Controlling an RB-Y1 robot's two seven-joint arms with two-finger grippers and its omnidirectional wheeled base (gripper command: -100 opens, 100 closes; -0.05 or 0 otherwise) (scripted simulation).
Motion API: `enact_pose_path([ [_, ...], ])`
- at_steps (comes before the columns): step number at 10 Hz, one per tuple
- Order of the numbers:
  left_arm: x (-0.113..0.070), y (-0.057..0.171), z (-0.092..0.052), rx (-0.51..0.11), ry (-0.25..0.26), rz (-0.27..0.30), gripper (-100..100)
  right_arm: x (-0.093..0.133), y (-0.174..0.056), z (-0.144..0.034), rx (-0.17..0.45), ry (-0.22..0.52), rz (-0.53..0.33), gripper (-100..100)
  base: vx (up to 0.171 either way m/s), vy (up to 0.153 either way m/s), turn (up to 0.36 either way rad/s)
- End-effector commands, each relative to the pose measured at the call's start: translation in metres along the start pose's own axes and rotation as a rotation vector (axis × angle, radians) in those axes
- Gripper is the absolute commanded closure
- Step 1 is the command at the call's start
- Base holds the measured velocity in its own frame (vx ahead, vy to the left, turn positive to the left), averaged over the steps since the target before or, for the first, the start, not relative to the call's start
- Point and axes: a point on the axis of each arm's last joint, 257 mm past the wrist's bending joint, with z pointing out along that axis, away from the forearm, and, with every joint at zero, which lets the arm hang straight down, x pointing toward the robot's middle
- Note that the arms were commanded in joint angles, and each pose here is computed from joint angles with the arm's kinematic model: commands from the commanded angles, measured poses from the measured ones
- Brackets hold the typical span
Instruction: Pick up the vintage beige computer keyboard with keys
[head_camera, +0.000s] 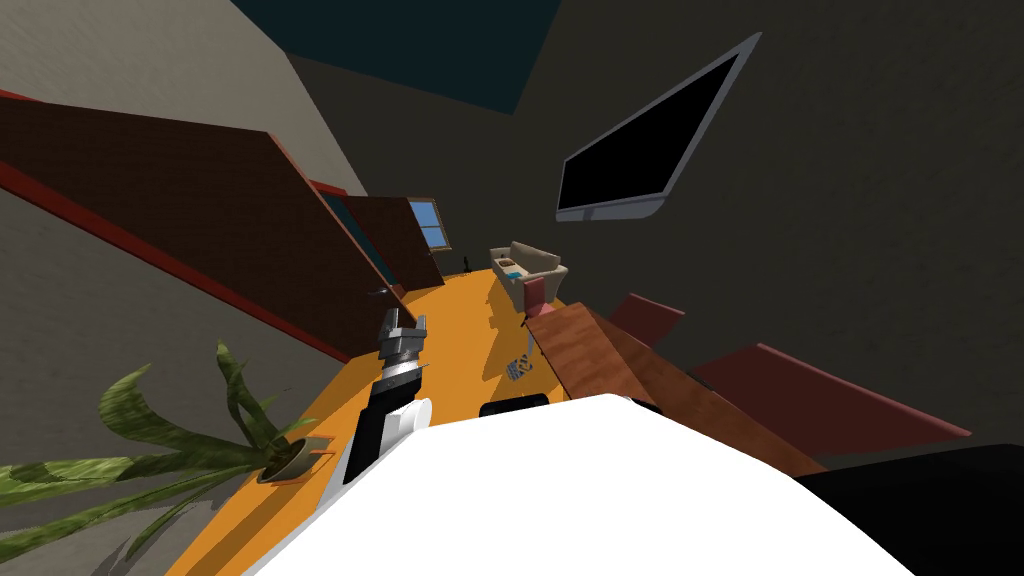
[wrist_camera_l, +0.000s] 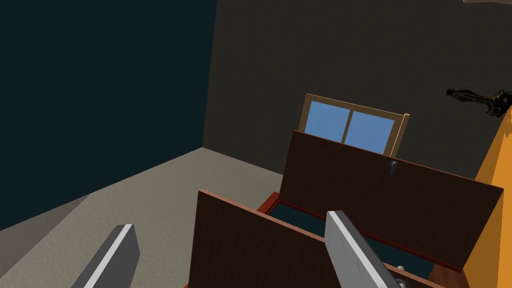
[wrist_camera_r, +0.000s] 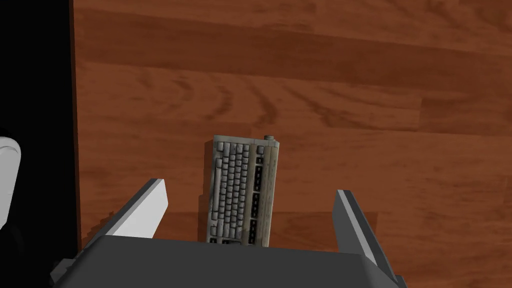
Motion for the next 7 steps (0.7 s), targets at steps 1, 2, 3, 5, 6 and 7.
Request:
enact_pose_path([
  [1,0.000,0.000,0.000,0.000,0.000,0.000,0,-0.016,-0.007,0.001,0.034,-0.033,0.039,-100,0.060,0.014,0.009],
  [2,0.000,0.000,0.000,0.000,0.000,0.000,0,-0.019,-0.008,0.001,0.038,-0.038,0.042,-100,0.043,0.010,0.005],
  [3,0.000,0.000,0.000,0.000,0.000,0.000,0,-0.031,-0.012,0.001,0.061,-0.063,0.072,-100,0.046,0.004,0.012],
  [5,0.000,0.000,0.000,0.000,0.000,0.000,0,-0.041,-0.014,0.000,0.081,-0.085,0.100,-100,0.063,0.007,0.008],
  [6,0.000,0.000,0.000,0.000,0.000,0.000,0,-0.050,-0.015,-0.002,0.096,-0.103,0.124,-100,0.042,0.008,0.009],
  [7,0.000,0.000,0.000,0.000,0.000,0.000,0,-0.057,-0.015,-0.003,0.107,-0.119,0.145,-100,0.050,0.009,0.008],
])
